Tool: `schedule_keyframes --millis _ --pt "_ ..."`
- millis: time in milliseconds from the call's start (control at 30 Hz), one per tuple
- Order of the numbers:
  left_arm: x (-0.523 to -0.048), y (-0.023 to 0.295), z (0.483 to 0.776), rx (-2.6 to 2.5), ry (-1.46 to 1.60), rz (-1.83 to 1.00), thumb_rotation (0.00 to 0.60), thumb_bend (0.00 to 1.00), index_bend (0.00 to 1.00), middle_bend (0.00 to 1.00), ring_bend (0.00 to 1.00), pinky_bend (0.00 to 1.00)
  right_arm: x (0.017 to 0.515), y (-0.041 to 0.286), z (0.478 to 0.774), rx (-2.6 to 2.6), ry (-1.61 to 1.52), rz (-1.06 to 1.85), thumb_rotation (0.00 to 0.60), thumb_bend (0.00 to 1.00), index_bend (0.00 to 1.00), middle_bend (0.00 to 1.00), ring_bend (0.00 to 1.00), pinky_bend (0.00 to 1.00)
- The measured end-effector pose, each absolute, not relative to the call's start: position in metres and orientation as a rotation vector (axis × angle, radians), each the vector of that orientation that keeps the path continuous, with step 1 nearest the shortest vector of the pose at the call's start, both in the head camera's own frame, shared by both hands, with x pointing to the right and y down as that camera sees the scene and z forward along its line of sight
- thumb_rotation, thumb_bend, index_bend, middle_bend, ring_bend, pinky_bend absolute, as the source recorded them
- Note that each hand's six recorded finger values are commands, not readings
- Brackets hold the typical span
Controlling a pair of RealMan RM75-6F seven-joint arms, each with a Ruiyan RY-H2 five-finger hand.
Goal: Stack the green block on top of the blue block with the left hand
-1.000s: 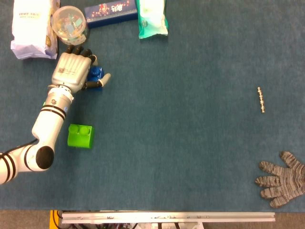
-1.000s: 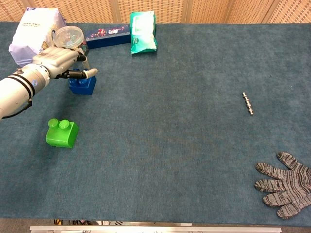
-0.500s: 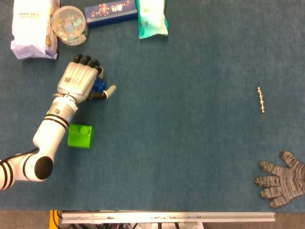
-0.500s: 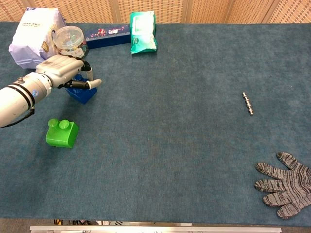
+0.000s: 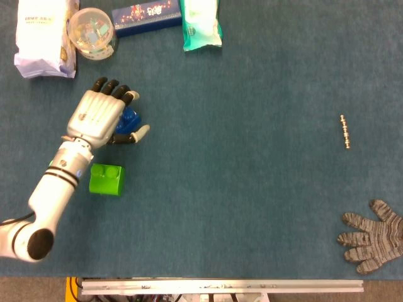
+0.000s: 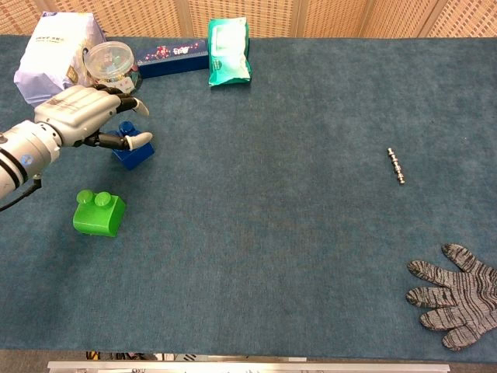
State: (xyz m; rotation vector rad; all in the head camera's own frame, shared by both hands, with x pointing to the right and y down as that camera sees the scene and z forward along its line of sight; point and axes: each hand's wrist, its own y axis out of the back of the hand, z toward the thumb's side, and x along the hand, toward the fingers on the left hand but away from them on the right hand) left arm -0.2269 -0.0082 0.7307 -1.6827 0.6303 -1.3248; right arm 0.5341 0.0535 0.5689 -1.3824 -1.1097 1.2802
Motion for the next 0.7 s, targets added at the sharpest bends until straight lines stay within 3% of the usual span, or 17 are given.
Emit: schedule_keyframes --millis 300,467,700 --pt "-0.243 0.032 0.719 -1.707 0.604 -1.291 0.221 0.24 0.10 0.19 0.13 0.10 0.533 0.053 0.570 -1.389 -1.106 1.275 0.600 0.22 0.38 0.37 0.27 0.39" --pt "-0.247 0.060 0.725 -1.746 0.566 -1.289 0.227 0.24 0.07 0.17 0.13 0.10 0.532 0.053 0.571 -1.395 -1.102 1.274 0.600 0.22 0.38 0.37 0.27 0.39" --pt "-0.239 0.074 0.731 -1.757 0.538 -1.273 0.228 0.23 0.02 0.13 0.12 0.10 0.531 0.053 0.569 -1.390 -1.103 1.269 0.600 0.22 0.38 0.37 0.27 0.39"
